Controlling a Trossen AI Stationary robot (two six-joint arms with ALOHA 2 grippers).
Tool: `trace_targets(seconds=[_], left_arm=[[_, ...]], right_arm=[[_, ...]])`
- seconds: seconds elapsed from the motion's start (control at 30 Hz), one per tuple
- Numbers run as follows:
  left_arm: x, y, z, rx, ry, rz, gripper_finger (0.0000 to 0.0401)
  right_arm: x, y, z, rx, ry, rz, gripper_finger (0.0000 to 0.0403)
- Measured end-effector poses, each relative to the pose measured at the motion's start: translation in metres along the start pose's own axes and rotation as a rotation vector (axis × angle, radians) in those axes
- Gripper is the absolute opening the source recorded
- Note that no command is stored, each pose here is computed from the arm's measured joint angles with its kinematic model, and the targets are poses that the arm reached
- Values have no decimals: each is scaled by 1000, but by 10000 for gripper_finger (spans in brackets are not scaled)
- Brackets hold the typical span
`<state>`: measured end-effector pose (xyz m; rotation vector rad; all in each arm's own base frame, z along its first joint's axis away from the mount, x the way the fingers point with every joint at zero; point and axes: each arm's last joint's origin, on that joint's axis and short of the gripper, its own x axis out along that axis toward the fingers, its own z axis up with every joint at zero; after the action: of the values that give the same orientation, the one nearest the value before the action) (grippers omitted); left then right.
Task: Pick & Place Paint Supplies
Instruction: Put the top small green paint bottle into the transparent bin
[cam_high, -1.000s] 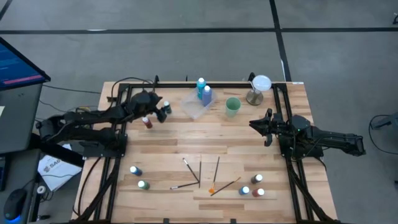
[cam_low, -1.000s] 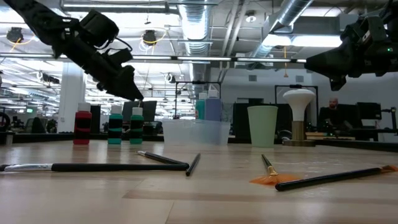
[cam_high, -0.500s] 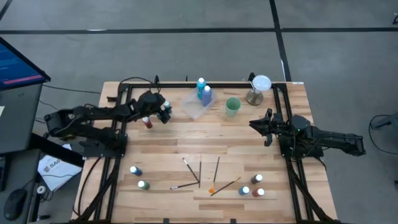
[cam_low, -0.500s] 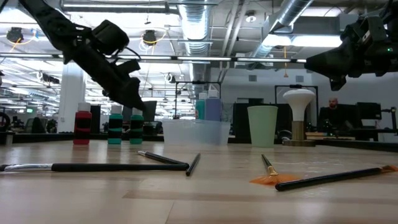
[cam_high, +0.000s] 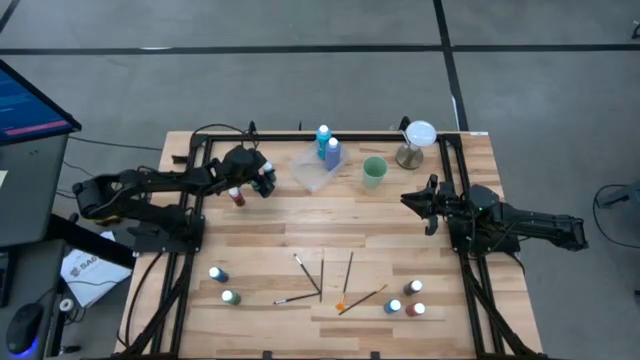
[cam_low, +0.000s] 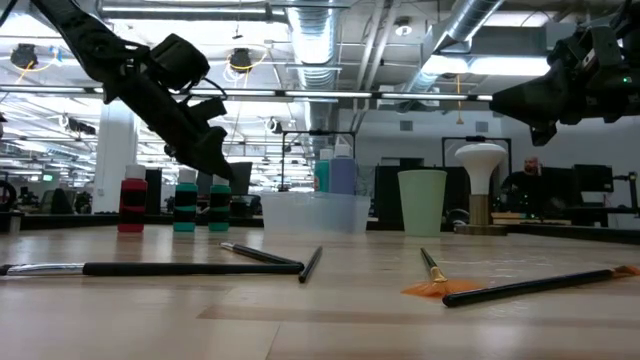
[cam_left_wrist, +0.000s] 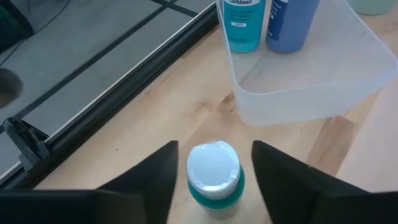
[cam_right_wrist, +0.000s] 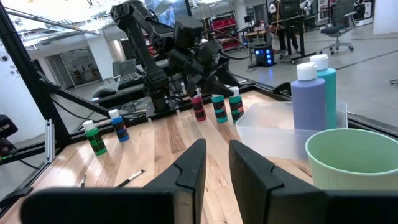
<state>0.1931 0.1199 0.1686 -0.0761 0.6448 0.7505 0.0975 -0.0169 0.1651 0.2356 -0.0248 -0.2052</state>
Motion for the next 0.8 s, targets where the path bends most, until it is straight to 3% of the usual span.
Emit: trace_targets(seconds=[0.27,0.6,0.8], left_arm=[[0,0,0,3,0,-1,117],[-1,0,1,1,2,7,118],[-9,4,21,-22,-77,59,121]], right_arm=[[0,0,0,0,0,0,65],[0,0,0,0,0,0,65],[0,0,0,0,0,0,65]])
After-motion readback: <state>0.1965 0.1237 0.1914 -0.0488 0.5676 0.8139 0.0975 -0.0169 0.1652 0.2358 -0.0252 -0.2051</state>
